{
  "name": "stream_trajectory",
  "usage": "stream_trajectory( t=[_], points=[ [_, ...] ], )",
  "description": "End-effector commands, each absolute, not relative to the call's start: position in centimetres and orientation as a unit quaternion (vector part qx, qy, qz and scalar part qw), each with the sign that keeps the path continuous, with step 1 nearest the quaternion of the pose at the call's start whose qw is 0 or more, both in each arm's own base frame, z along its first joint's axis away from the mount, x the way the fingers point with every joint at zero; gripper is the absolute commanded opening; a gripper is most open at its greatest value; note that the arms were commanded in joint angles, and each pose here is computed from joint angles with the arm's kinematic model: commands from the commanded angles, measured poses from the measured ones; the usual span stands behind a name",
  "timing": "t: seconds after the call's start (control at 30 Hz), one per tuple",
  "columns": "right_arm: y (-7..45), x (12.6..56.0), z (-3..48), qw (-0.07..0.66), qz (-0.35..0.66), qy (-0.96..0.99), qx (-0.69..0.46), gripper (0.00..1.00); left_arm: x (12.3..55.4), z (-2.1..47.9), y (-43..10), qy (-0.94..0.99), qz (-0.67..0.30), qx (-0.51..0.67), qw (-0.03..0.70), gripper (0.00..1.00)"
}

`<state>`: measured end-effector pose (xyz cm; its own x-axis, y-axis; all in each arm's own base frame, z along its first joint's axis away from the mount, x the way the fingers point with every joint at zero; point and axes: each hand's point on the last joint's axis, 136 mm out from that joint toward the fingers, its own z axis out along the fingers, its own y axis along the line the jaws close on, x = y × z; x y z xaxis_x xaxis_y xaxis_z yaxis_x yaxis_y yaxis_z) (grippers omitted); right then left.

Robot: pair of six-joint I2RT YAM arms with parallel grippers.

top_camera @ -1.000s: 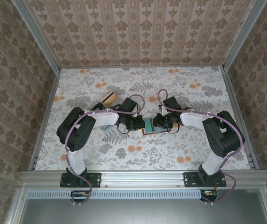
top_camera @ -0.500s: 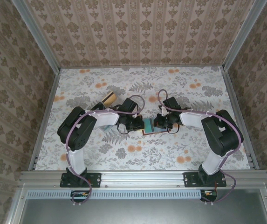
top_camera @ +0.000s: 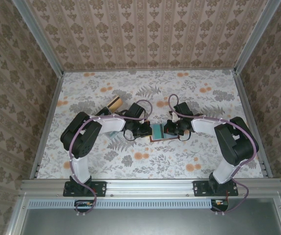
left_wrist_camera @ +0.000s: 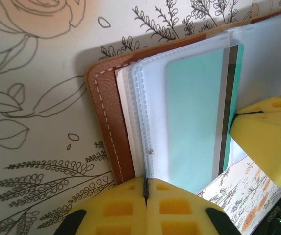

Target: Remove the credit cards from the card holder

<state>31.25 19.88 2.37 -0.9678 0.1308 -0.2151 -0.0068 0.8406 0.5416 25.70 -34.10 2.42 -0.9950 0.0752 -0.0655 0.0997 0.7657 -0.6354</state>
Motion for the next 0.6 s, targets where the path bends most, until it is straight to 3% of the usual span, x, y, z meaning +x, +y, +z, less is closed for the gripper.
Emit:
stream_trajectory(
  t=[0.0,0.13,0.23,0.33,0.47,0.57],
  points=[
    [19.3,30.7,2.2,0.119,0.272,0.954,0.034,0.00,24.6,0.6,-33.3,0.949,-0.312,0.050,-0.003,0.03],
    [19.9,30.8,1.9,0.112,0.287,0.951,0.033,0.20,24.5,0.5,-33.4,0.949,-0.312,0.054,-0.006,0.03],
    [20.4,31.0,1.5,0.105,0.297,0.948,0.036,0.21,24.5,0.5,-33.6,0.948,-0.313,0.057,-0.007,0.02],
    [20.6,31.2,1.2,0.103,0.302,0.947,0.040,0.19,24.5,0.6,-33.7,0.947,-0.315,0.058,-0.006,0.02],
    [20.2,31.2,1.2,0.106,0.292,0.950,0.042,0.03,24.5,0.6,-33.6,0.948,-0.313,0.058,-0.006,0.02],
    [19.1,31.5,1.5,0.116,0.283,0.951,0.050,0.01,24.5,0.6,-33.6,0.948,-0.311,0.059,-0.006,0.02]
  ],
)
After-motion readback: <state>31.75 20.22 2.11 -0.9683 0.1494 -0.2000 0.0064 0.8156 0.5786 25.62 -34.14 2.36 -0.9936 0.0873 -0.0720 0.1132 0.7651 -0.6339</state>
